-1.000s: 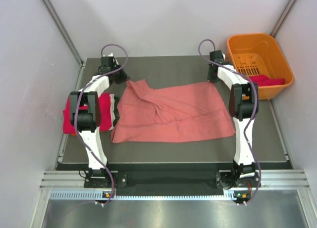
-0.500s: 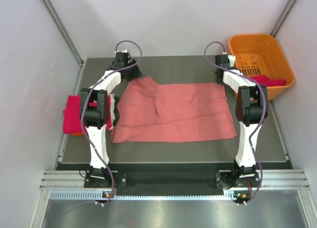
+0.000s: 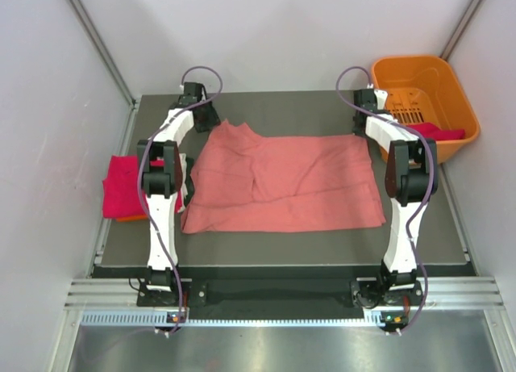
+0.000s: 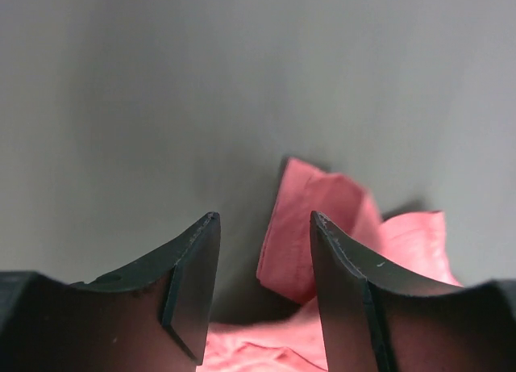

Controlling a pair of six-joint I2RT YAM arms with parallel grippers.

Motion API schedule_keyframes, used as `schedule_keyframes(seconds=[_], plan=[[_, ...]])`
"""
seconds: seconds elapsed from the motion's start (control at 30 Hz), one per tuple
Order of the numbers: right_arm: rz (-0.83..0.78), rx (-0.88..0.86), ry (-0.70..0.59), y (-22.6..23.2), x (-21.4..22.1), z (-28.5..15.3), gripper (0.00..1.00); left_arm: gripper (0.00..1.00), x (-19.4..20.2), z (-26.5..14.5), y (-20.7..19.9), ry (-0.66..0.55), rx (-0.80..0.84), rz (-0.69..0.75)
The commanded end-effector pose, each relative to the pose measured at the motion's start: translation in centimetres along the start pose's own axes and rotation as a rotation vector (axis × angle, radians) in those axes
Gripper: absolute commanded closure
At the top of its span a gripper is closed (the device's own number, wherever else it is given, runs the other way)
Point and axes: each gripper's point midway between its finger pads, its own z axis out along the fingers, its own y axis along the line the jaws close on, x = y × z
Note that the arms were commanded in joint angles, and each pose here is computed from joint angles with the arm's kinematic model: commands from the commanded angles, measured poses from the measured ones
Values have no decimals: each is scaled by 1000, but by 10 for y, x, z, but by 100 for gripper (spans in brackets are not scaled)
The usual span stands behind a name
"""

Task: Fold and stack the t-shirts
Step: Fold the tshirt

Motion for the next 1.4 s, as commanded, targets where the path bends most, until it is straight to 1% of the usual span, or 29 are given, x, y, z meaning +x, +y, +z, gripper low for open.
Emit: schedule_keyframes(seconds=[0.0, 0.1, 0.13, 0.17, 0.3, 0.4, 0.43, 0.47, 0.53, 0.57, 0.67, 0.83, 1.03, 1.17, 1.27, 1.37], plan=[[68, -23, -93, -5, -39, -19, 100, 47, 4, 2, -18, 34, 86, 20], [67, -29, -88, -4, -38, -19, 100, 47, 5, 6, -31, 44, 168, -4], [66, -30, -86, -3, -38, -19, 100, 47, 3, 4, -39, 44, 217, -15], [66, -35, -88, -2, -38, -20, 100, 47, 5, 5, -38, 53, 230, -44], [61, -42, -81, -1, -36, -20, 100, 46, -4, -1, -36, 26, 238, -87], [61, -50, -78, 0, -36, -20, 100, 45, -10, -6, -25, 12, 227, -162], [61, -53, -79, 1, -36, -21, 100, 45, -15, -8, -15, 2, 211, -194], [59, -54, -79, 1, -36, -20, 100, 45, -17, -12, -12, -15, 220, -237], [60, -57, -78, 2, -36, -21, 100, 44, -17, -16, -9, -29, 225, -269], [59, -59, -81, 2, -37, -21, 100, 44, -22, -20, 5, -42, 209, -294], [56, -63, -76, 3, -35, -21, 100, 43, -24, -24, 5, -49, 209, -293], [56, -72, -77, 5, -36, -22, 100, 41, -29, -32, -12, -48, 311, -302], [50, -84, -68, 7, -34, -20, 100, 39, -24, -38, -29, -19, 428, -307], [46, -96, -65, 10, -33, -21, 100, 39, -34, -51, -39, -74, 501, -292], [43, -100, -61, 11, -32, -20, 100, 39, -33, -58, -46, -80, 547, -273], [44, -104, -61, 12, -32, -20, 100, 38, -33, -59, -48, -76, 555, -253]])
